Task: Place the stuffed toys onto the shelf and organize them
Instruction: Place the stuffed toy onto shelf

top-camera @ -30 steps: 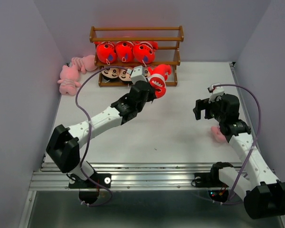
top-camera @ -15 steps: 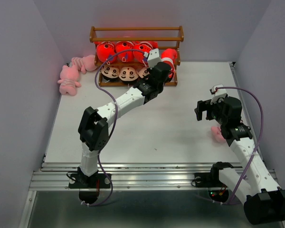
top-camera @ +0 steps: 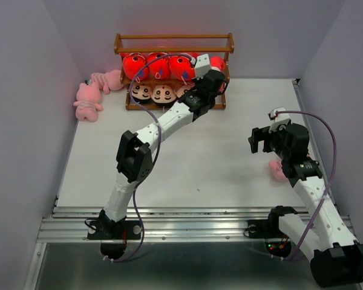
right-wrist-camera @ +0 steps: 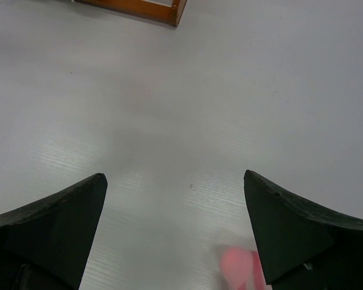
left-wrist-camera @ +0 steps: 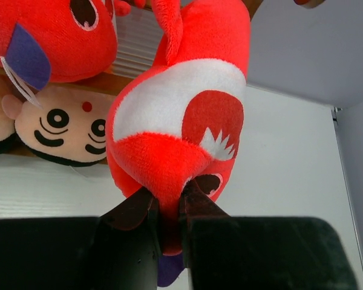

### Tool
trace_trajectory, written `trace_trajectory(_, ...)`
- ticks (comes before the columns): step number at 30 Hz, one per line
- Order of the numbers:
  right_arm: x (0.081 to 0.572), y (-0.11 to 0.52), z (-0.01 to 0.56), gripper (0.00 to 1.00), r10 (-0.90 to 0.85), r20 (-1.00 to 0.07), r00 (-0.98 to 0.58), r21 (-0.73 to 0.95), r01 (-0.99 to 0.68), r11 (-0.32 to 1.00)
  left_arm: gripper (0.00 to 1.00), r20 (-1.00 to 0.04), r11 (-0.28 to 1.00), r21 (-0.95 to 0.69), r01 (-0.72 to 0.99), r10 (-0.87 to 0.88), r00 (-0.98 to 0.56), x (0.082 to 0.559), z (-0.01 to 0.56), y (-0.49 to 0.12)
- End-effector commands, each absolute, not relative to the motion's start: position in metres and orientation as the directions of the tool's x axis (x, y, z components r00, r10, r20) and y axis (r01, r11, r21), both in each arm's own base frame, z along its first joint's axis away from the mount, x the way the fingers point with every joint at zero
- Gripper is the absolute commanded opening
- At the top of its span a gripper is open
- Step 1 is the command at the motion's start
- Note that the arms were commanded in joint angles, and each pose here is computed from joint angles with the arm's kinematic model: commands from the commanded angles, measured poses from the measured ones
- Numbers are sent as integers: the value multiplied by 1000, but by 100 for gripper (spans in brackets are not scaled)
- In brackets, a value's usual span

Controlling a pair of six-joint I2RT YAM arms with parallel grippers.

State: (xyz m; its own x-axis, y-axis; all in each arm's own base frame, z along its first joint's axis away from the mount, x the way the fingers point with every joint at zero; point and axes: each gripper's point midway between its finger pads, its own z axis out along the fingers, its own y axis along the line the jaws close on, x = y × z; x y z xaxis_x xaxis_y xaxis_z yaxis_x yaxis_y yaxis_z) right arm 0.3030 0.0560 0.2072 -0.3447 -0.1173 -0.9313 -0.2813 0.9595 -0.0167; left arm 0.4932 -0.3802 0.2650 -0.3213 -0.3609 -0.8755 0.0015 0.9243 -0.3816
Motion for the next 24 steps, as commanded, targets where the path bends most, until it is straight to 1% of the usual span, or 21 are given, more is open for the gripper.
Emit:
trace_trajectory(1, 310, 53, 224, 100, -119, -955, -272, -44, -267, 963, 0, -882, 908, -418, -13, -409, -235, 510, 303, -369)
trace_trajectory(11, 309, 53, 225, 100, -122, -956, -268, -47, -269, 962, 0, -889, 900, -435, -17, -433, -151, 537, 317, -366)
trace_trajectory(24, 309, 54, 223, 100, -124, -954, -272, -46, -276, 960, 0, -880, 880, -475, 16, -474, -31, 558, 339, -367)
